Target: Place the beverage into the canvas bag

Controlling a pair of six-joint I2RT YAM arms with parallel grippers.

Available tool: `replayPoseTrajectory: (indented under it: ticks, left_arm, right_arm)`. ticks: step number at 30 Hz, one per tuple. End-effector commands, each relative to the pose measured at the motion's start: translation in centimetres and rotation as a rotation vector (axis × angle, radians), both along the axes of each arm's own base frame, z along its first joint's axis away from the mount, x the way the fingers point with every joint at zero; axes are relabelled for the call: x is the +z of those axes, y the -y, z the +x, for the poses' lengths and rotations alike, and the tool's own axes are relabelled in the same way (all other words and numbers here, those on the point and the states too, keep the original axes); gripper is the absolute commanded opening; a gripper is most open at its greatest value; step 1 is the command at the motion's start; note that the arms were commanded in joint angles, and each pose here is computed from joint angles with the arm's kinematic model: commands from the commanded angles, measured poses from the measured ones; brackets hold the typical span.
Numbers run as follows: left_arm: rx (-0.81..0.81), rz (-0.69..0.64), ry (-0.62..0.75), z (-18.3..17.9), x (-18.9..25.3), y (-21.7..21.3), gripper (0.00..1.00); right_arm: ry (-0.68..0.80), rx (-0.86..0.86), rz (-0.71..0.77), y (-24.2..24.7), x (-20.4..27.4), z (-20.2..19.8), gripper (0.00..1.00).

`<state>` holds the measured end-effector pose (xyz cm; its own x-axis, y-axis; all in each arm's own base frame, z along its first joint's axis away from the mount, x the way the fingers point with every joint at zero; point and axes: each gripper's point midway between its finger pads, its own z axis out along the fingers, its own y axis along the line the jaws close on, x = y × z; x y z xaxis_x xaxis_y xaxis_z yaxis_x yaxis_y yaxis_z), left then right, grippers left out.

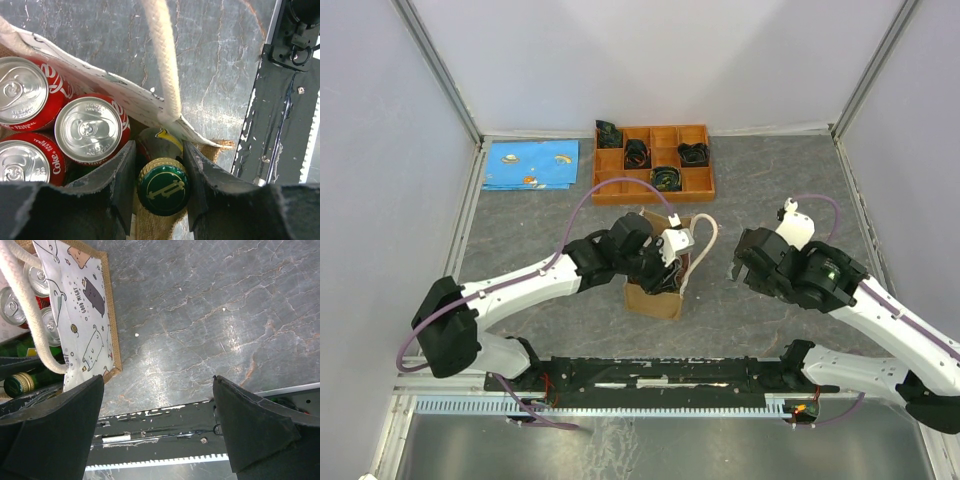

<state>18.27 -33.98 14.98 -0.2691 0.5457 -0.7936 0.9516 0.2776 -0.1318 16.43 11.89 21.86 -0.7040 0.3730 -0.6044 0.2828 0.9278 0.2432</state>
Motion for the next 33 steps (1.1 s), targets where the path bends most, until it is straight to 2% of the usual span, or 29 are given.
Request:
replayPoseTrajectory:
  ticks: [1,7,8,9,11,13,16,22,25,29,33]
  left_arm:
    - [-0.026,-0.026,0.073,-0.4,0.4,0.4,0.03]
    - [-0.015,-0.016,0.085,-0.4,-0.1,0.2,0.03]
    - [-0.01,-0.021,0.092,-0.3,0.4,0.3,0.06]
    - [-0.004,-0.026,0.101,-0.1,0.9,0.3,0.15]
    - [0.01,-0.044,0.125,0.3,2.4,0.4,0.39]
    - [0.018,-0.068,0.148,0.5,4.3,0.5,0.53]
    - [0.019,-0.117,0.176,0.5,7.7,0.6,0.67]
    - [0.03,-0.19,0.221,0.6,13.2,0.6,0.79]
    - [0.096,-0.26,0.248,1.4,17.1,0.6,0.85]
    - [0.246,-0.324,0.26,4.5,20.5,-1.3,0.89]
    - [0.437,-0.327,0.159,9.4,20.2,-5.7,0.91]
  right_arm:
    - [0.016,-0.019,-0.006,0.5,0.2,0.0,0.97]
    - [0.015,-0.02,0.001,0.5,0.2,0.0,0.97]
    - [0.014,-0.019,0.002,0.4,0.2,-0.1,0.97]
    - [0.015,-0.02,0.003,0.4,0.2,-0.1,0.97]
    - [0.013,-0.018,0.003,0.4,0.2,-0.1,0.97]
    - [0.015,-0.015,0.005,0.3,0.3,0.0,0.97]
    - [0.017,-0.011,0.004,0.1,0.3,0.1,0.97]
    - [0.017,0.002,0.0,-0.6,0.3,0.6,0.97]
    - [0.035,0.017,-0.014,-0.9,0.7,1.1,0.99]
    - [0.1,0.041,-0.06,-1.2,2.5,2.8,0.99]
    - [0.127,0.067,-0.142,-1.9,4.2,4.4,0.99]
